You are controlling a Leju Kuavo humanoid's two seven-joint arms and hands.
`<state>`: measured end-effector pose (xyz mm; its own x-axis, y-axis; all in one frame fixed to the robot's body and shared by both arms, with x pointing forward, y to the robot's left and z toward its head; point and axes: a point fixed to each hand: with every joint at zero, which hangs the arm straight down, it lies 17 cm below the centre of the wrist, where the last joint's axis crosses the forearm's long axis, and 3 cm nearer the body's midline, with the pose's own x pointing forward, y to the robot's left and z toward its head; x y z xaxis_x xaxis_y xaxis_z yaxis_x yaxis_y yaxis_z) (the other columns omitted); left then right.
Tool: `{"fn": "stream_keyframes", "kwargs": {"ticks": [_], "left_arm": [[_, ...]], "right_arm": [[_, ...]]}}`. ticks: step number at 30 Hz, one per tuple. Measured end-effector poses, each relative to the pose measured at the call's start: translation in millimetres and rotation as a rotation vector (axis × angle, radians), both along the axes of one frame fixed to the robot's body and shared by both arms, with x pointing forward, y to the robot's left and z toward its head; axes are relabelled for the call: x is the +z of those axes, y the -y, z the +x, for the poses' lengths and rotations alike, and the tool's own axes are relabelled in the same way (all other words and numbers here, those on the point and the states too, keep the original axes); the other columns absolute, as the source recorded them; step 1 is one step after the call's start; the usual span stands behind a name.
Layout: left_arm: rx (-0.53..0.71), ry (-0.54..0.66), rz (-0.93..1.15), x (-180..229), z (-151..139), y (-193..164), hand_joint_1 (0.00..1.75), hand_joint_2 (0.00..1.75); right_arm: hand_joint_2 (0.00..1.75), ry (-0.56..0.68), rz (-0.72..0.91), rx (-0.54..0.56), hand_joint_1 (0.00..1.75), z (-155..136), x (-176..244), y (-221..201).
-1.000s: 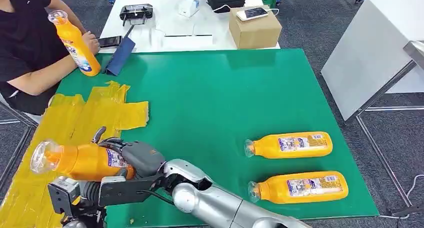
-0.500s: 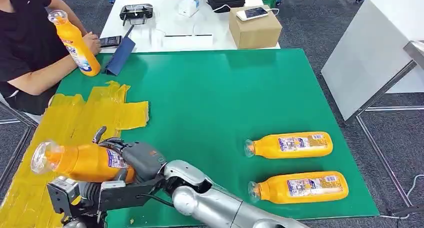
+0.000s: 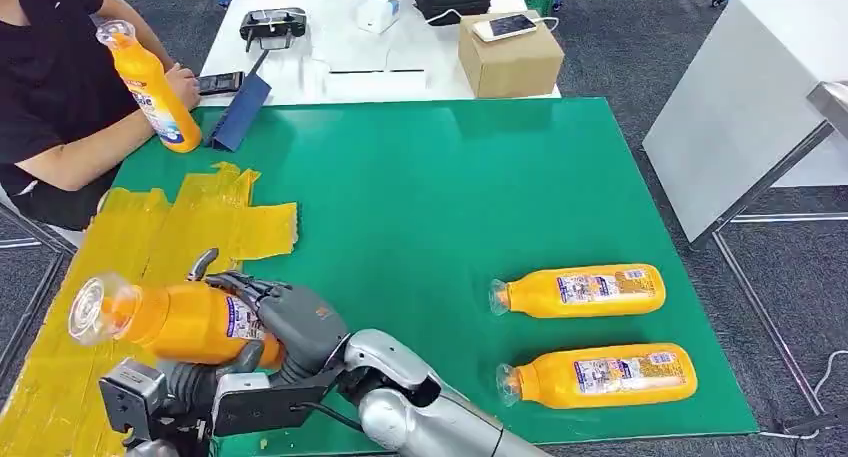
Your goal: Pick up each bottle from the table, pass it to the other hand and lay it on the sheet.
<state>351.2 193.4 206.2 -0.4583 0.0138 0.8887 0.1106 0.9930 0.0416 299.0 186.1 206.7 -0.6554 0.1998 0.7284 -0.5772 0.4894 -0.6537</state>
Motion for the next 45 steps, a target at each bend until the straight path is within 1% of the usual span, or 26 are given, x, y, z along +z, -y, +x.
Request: {"fn": "stream_keyframes", "kwargs": {"ticks": [20,21,29,35,37,40,41,43,45], "left_arm": [[0.037,0.005,0.004,2.1,2.6,-11.9,1.75,1.75],[0.043,0.006,0.007,2.2,2.9,-12.7,1.75,1.75],[0.087,0.018,0.036,4.5,6.9,-23.4,1.75,1.75],[0.139,0.034,0.072,7.1,7.3,-33.4,1.75,1.75],[0.2,0.058,0.15,9.2,7.6,-38.6,1.75,1.75],[0.322,0.09,0.331,11.2,9.8,-45.8,1.75,1.75],[0.383,0.096,0.423,10.7,11.8,-49.6,1.75,1.75],[0.551,0.12,0.682,11.8,16.5,-58.9,1.75,1.75],[0.685,0.113,0.899,5.9,24.2,-66.5,1.75,1.75]], "right_arm": [[1.75,-0.014,0.009,-0.006,0.0,-2.9,-2.7,2.9],[0.0,-0.012,0.009,-0.006,0.0,-2.9,-2.6,3.0],[0.0,-0.003,0.021,-0.025,0.0,1.7,1.0,9.7],[0.0,0.007,0.048,-0.061,0.0,6.9,4.8,24.4],[0.0,0.012,0.051,-0.067,0.0,7.7,4.6,28.9],[0.0,0.017,0.053,-0.075,0.0,8.0,3.3,34.0],[0.0,0.017,0.053,-0.077,0.0,8.2,3.1,35.0],[0.0,0.017,0.055,-0.079,0.0,8.7,2.8,37.2],[0.0,0.023,0.059,-0.073,0.0,8.2,3.5,38.2]]}}
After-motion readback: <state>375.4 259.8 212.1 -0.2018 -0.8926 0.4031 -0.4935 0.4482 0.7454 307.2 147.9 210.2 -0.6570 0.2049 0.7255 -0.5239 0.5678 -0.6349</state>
